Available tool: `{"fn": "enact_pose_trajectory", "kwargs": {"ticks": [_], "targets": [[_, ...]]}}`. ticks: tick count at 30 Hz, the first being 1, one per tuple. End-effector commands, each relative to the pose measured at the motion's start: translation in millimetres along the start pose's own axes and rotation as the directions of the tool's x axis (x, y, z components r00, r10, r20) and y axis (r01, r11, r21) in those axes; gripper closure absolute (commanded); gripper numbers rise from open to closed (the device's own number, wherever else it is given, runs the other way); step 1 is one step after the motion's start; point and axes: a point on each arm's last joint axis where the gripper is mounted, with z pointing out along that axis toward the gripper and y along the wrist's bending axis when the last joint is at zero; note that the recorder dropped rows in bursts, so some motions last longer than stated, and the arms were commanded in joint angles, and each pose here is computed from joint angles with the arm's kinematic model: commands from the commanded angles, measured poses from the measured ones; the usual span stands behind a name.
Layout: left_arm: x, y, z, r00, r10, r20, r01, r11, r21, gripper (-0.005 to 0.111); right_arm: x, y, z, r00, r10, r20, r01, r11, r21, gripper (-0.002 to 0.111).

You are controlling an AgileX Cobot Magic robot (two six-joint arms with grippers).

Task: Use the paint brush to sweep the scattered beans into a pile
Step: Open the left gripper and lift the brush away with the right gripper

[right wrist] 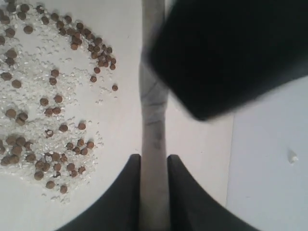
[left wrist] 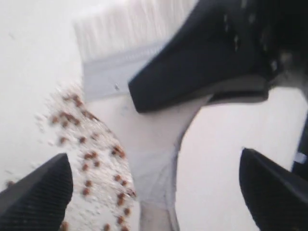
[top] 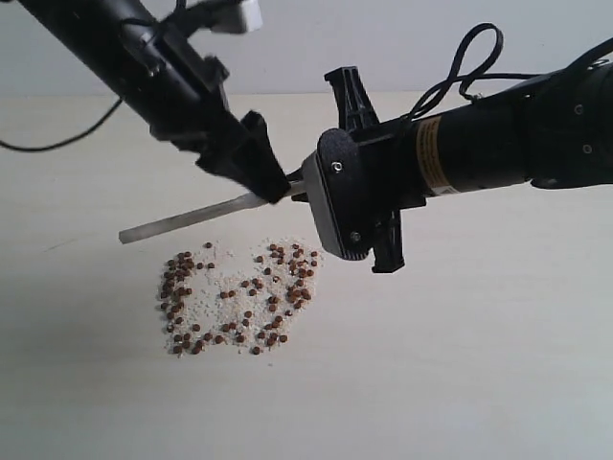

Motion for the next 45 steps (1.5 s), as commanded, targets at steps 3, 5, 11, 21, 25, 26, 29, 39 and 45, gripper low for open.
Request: {"fn": "enact_pose_trajectory", "kwargs": {"ticks": [3, 5, 11, 21, 25, 26, 29, 39, 45], "targets": [[-43, -35.0, -101, 0.878, 0.300, 0.373, -0.164, 0.921, -0.354, 0.029, 11, -7, -2, 0.916, 0.389, -0.100, -0.383, 0.921, 0.073, 0.108], [-41, -44.8, -125, 0.835, 0.357, 0.420, -0.173, 0.893, -0.415, 0.027, 14, -23, -6, 0.810, 0.585, -0.028, -0.579, 0.807, 0.114, 0.108], [-23, -28.6, -138, 0.810, 0.335, 0.482, -0.134, 0.905, -0.404, 0.027, 56, -67, -41, 0.319, 0.930, 0.180, -0.906, 0.356, -0.231, 0.108], [1, 8.0, -116, 0.527, 0.269, 0.806, -0.211, 0.960, -0.182, 0.027, 110, -63, -52, 0.090, 0.956, 0.280, -0.896, 0.200, -0.396, 0.108], [3, 21.6, -94, 0.496, 0.224, 0.839, -0.262, 0.960, -0.101, 0.027, 111, -66, -51, 0.074, 0.946, 0.316, -0.898, 0.201, -0.391, 0.108], [3, 25.8, -88, 0.502, 0.211, 0.839, -0.271, 0.959, -0.079, 0.027, 111, -67, -51, 0.069, 0.945, 0.321, -0.899, 0.198, -0.390, 0.108], [5, 40.2, -69, 0.533, 0.168, 0.829, -0.260, 0.965, -0.028, 0.027, 111, -68, -51, 0.054, 0.941, 0.334, -0.901, 0.190, -0.390, 0.108], [3, 61.1, -43, 0.548, 0.137, 0.825, -0.296, 0.954, 0.038, 0.027, 107, -70, -49, 0.020, 0.945, 0.328, -0.898, 0.161, -0.409, 0.108], [-2, 68.0, -42, 0.545, 0.136, 0.827, -0.297, 0.954, 0.039, 0.027, 88, -70, -38, 0.039, 0.950, 0.311, -0.874, 0.183, -0.451, 0.108]]}}
